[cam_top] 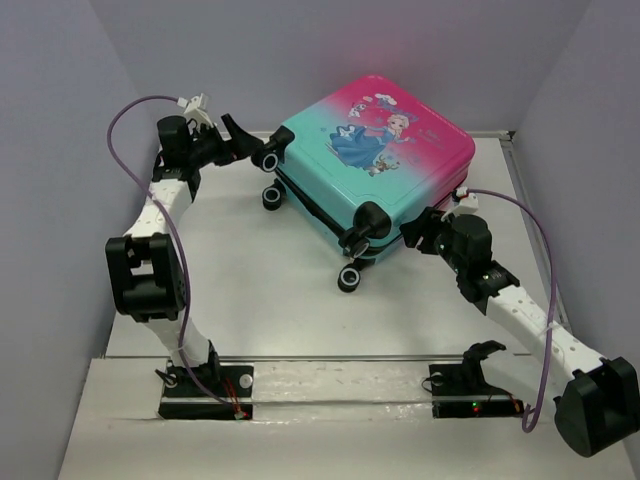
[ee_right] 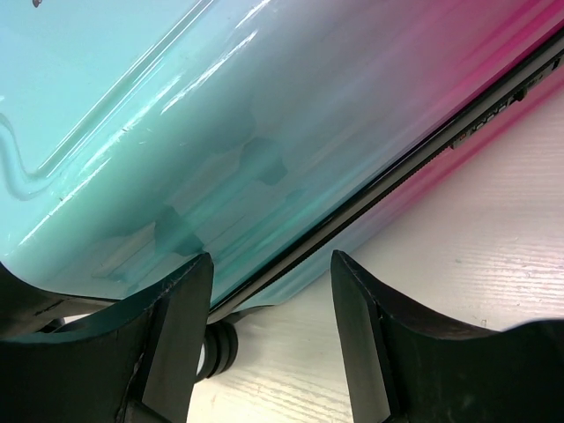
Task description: Pack the luggage
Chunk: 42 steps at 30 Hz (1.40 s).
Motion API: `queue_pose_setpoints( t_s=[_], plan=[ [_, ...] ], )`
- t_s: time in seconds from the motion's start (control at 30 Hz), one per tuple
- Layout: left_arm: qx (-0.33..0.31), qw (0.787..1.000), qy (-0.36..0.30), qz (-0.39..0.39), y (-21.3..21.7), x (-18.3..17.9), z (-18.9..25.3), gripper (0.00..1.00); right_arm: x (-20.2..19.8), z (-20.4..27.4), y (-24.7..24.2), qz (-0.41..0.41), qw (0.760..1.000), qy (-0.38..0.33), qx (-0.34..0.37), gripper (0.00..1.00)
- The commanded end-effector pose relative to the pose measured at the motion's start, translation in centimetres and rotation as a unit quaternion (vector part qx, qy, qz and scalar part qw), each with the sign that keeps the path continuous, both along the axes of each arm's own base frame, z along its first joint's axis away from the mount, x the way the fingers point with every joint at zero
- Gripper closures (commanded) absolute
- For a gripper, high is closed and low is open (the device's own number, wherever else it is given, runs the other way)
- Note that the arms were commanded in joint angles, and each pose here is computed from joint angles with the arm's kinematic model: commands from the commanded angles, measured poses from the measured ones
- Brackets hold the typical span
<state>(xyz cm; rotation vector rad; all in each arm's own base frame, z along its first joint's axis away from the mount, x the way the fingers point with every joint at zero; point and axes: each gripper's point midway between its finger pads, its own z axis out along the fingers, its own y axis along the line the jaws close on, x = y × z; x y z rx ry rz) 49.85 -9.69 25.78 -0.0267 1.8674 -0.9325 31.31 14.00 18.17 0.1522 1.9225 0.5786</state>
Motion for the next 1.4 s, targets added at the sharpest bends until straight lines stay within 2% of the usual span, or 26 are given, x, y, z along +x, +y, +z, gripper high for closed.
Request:
queue_pose_setpoints(
  t_s=[0.0,0.1,0.2,0.37,0.53,0.57,0.7,0.73,0.77,0.87,1.0,1.03,1.07,1.1,1.27,1.3,1.37],
  plan=[
    [0.042,0.995,-0.059,-0.063,-2.2,-1.6,1.7,0.01,0.2,1.4,0.4,0.012,0.999,-0.03,0.003,0.38],
    [0.079,0.993,-0.058,-0.072,-2.9,-1.3,0.6,0.01,0.2,1.4,0.4,0.012,1.0,-0.029,0.004,0.38],
    [0.095,0.989,-0.051,-0.098,-5.3,-1.6,-0.6,0.01,0.2,1.3,0.4,0.011,1.0,-0.028,0.003,0.38],
    [0.12,0.988,-0.041,-0.085,-5.2,-0.8,-1.6,0.01,0.1,1.4,0.4,0.012,0.999,-0.03,0.005,0.38],
    [0.131,0.987,-0.039,-0.086,-5.6,-0.5,-2.0,0.11,0.2,1.0,1.1,0.027,0.999,-0.021,0.009,0.38],
    [0.133,0.987,-0.037,-0.083,-5.5,-0.3,-2.2,0.23,0.4,1.0,0.9,0.025,0.999,-0.02,0.01,0.38],
    [0.135,0.988,-0.035,-0.068,-5.1,0.1,-2.3,0.41,0.5,1.2,0.9,0.025,0.999,-0.023,0.009,0.38],
    [0.128,0.989,-0.032,-0.065,-5.0,0.1,-2.2,0.49,0.5,1.2,0.9,0.026,0.999,-0.024,0.009,0.38],
    [0.122,0.99,-0.031,-0.063,-4.9,0.1,-2.2,0.68,0.5,1.2,0.9,0.024,0.999,-0.024,0.008,0.38],
    [0.102,0.992,-0.031,-0.068,-4.9,0.2,-1.9,0.94,0.7,0.8,0.6,0.017,1.0,-0.022,0.001,0.38],
    [0.079,0.995,-0.031,-0.047,-4.3,0.0,-1.4,0.94,1.4,0.4,-0.1,-0.003,1.0,-0.016,-0.017,0.38],
    [0.064,0.997,-0.024,-0.035,-3.4,-0.8,-1.6,0.94,1.8,0.1,-0.4,-0.009,1.0,-0.009,-0.018,0.38],
    [0.034,0.998,-0.048,-0.024,-3.4,-1.5,0.8,0.94,2.2,0.0,-0.6,-0.009,1.0,-0.004,-0.018,0.38],
    [0.024,0.999,-0.033,-0.018,-3.3,-2.5,-0.5,0.94,2.7,-0.7,-0.7,-0.01,1.0,0.007,-0.021,0.38],
    [0.009,0.998,-0.05,0.034,-2.8,-6.2,0.8,0.94,5.4,0.9,-0.7,-0.003,1.0,-0.005,-0.015,0.38],
    [0.009,0.998,-0.056,0.035,-3.2,-7.9,1.0,0.94,5.9,1.2,-0.9,-0.006,1.0,-0.009,-0.013,0.38],
    [0.012,0.997,-0.057,0.053,-3.1,-9.2,0.9,0.94,6.4,1.4,-0.2,0.017,1.0,-0.009,-0.007,0.39]
  ],
)
